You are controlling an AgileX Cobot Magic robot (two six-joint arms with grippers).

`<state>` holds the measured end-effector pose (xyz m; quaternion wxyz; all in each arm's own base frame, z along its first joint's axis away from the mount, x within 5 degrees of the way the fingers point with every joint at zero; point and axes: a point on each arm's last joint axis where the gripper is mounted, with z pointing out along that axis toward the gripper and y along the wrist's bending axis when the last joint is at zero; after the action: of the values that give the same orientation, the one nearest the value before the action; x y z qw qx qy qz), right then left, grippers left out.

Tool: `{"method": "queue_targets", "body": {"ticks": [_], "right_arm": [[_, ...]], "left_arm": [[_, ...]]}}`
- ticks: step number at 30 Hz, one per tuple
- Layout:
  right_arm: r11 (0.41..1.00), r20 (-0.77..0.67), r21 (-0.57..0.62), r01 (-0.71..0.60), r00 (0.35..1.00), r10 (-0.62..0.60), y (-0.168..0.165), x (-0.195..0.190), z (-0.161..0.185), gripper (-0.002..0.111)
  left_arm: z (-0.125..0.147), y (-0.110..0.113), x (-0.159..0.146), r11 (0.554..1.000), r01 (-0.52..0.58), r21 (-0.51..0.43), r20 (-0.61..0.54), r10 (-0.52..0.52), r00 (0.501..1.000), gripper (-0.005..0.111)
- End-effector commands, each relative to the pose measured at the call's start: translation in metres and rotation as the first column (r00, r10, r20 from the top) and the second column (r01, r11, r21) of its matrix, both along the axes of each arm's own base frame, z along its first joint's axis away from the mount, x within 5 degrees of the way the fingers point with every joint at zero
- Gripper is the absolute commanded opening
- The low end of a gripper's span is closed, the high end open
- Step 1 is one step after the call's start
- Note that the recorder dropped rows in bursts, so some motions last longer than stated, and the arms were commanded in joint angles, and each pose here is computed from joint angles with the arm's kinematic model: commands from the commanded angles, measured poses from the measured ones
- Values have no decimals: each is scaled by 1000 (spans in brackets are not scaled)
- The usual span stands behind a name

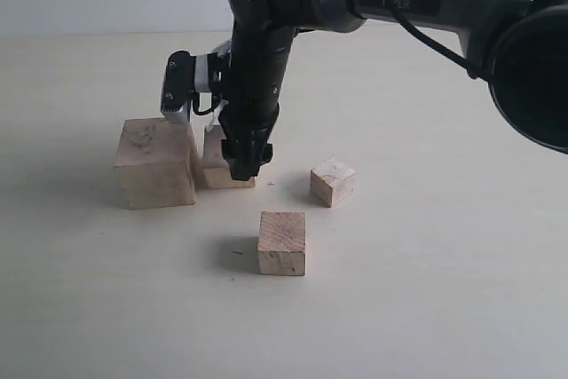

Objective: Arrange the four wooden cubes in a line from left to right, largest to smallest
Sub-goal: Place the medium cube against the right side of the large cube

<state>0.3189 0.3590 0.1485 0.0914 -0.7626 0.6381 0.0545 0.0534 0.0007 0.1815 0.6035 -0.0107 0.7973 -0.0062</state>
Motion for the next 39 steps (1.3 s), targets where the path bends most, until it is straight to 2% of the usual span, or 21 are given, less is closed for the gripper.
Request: {"method": "queue_targets", "body": {"ticks": [1,8,20,32,39], "right_arm": [[991,-22,36,-126,992,127,1,-1,0,0],[991,-68,72,-110,991,115,7,-3,-14,0],[991,-110,108,-79,990,91,10,-6,-18,0],[989,-129,130,-64,988,81,12,-7,-17,28],[992,-143,128,-2,990,20,13,-6,-17,29]], "left_arm": [[0,0,0,1000,5,-9,10,-5,1000,0],[0,0,0,1000,5,-9,10,-5,1000,0],[0,0,0,1000,5,-9,10,-5,1000,0],[0,0,0,1000,5,-9,10,-5,1000,0],[0,0,0,1000,5,-9,10,-5,1000,0]]}}
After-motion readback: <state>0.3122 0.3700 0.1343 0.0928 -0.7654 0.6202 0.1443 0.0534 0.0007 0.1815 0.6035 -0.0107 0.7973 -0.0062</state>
